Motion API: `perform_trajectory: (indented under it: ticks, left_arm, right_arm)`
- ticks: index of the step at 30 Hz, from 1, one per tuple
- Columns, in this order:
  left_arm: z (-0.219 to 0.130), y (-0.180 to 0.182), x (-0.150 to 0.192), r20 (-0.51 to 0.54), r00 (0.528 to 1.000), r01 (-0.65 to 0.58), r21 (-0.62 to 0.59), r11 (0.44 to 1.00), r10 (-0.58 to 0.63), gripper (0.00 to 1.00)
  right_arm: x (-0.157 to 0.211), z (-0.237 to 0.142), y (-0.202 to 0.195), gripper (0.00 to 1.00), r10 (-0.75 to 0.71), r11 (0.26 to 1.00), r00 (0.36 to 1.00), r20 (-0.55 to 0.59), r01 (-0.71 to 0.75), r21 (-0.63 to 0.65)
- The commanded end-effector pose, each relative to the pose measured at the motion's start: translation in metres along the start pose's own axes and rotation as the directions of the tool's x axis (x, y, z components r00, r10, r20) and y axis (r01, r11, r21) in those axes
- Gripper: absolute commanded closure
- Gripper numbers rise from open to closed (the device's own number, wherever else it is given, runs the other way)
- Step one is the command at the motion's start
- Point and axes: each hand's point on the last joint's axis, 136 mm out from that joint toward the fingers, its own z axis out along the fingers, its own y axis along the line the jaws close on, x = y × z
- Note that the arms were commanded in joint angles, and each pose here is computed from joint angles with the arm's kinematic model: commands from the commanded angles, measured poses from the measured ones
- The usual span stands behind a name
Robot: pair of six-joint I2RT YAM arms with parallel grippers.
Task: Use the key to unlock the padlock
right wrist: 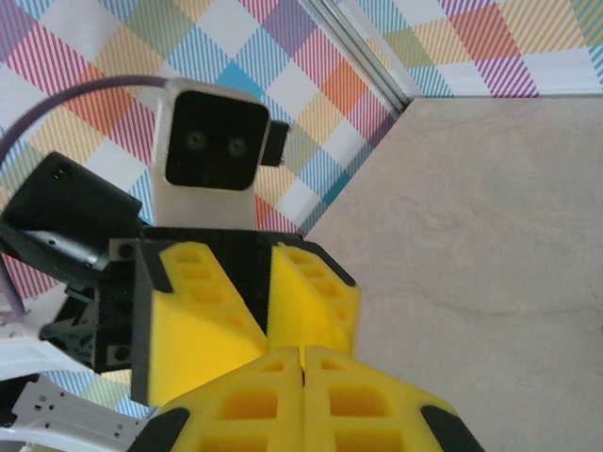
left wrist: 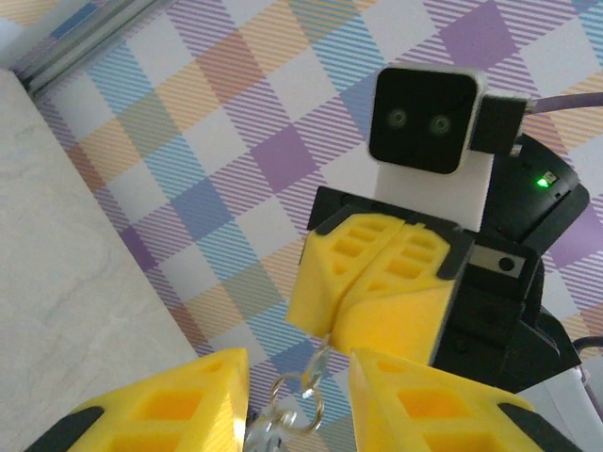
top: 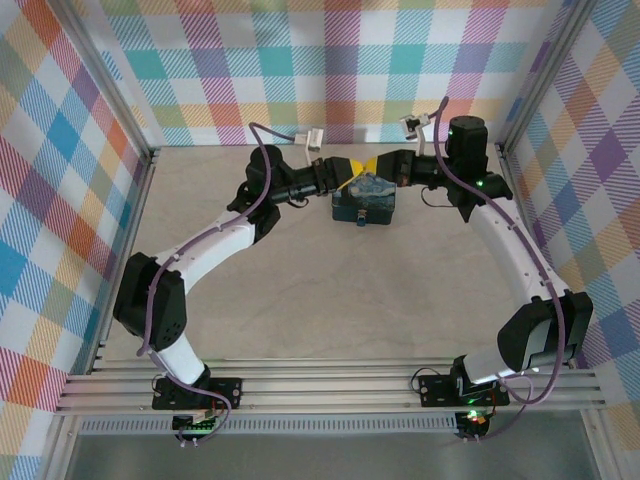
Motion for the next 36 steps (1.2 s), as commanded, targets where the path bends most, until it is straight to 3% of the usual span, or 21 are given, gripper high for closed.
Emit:
perform_trajectory:
  ticks: [1,17,19,22,26,28,30,31,33,36]
  left_arm:
    - [-0.001,-0.012,-0.001,-0.001,1.000,-0.017,0.044,0.999,0.017,0.67]
    - [0.007,-0.021,-0.005,-0.024,1.000,-0.008,0.076,0.997,0.009,0.78]
    - [0.008,-0.020,-0.005,-0.026,1.000,-0.005,0.078,0.997,0.007,0.84]
    - [0.008,-0.020,-0.005,-0.029,1.000,-0.003,0.079,0.997,0.005,1.00]
    - [0.007,-0.015,-0.002,-0.035,0.999,-0.002,0.053,0.999,0.004,1.00]
    - [0.004,-0.009,0.001,-0.035,0.999,-0.009,0.020,1.000,0.009,1.00]
    - [-0.001,0.001,0.003,-0.033,0.999,-0.006,-0.029,1.000,0.005,1.00]
    - [-0.005,0.008,0.005,-0.033,0.999,-0.003,-0.063,0.998,0.001,1.00]
    - [-0.013,0.020,0.008,-0.036,0.999,-0.006,-0.120,0.993,0.001,1.00]
    - [-0.027,0.037,0.017,-0.057,0.998,-0.022,-0.219,0.976,0.010,1.00]
  right_arm:
    - [-0.005,0.001,0.004,1.00,0.004,0.999,1.000,0.013,-0.004,-0.043]
    - [-0.006,0.003,0.004,1.00,0.015,0.998,1.000,0.007,-0.015,-0.065]
    - [-0.005,0.003,0.004,1.00,0.017,0.998,1.000,0.005,-0.017,-0.066]
    - [-0.004,0.003,0.003,1.00,0.024,0.998,1.000,0.003,-0.024,-0.063]
    - [-0.005,0.003,-0.002,1.00,0.042,0.998,0.999,0.012,-0.042,-0.041]
    - [-0.005,0.004,-0.008,0.88,0.066,0.998,0.998,0.020,-0.066,-0.009]
    - [-0.005,0.002,-0.015,0.62,0.092,0.995,0.995,0.031,-0.093,0.033]
    - [-0.005,0.002,-0.019,0.53,0.103,0.993,0.994,0.037,-0.105,0.055]
    - [-0.002,0.001,-0.029,0.45,0.131,0.985,0.990,0.046,-0.135,0.102]
    - [0.008,-0.004,-0.058,0.44,0.191,0.950,0.979,0.075,-0.204,0.235]
